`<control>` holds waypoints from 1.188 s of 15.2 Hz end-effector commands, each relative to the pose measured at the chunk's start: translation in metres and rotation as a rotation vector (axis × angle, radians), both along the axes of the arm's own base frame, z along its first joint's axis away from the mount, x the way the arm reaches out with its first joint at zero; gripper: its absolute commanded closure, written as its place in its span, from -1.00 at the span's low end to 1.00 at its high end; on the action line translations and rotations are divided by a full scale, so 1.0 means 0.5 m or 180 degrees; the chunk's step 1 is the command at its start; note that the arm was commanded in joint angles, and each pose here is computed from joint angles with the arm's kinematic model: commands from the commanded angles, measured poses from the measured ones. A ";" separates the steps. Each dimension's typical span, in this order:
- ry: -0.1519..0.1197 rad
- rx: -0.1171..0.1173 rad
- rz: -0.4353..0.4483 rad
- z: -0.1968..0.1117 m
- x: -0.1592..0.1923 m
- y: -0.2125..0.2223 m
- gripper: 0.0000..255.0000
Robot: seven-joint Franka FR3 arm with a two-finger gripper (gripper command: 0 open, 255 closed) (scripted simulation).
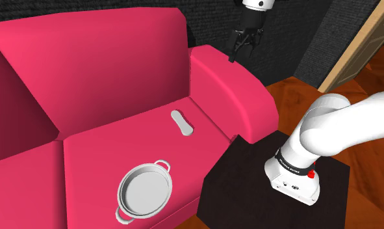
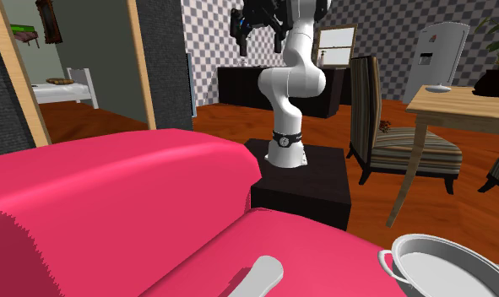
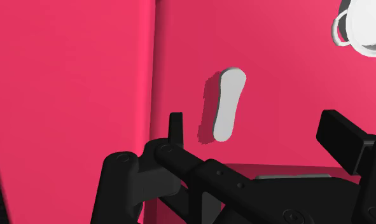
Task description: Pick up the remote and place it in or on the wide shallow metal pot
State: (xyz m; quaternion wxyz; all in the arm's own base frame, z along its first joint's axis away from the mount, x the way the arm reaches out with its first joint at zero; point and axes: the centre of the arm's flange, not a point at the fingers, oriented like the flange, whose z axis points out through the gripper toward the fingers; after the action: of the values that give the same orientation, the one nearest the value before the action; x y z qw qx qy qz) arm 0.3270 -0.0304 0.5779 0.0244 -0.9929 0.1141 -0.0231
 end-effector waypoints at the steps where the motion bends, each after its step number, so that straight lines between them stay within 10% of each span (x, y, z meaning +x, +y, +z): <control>1: 0.0000 0.0000 0.0000 0.000 0.000 0.000 -1.00; 18: 0.0066 -0.0042 -0.0044 -0.382 0.234 0.058 -1.00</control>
State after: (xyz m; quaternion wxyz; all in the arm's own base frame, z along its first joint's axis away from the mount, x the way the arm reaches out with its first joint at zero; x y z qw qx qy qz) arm 0.4380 -0.0024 0.3982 0.0169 -0.9925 0.1204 -0.0134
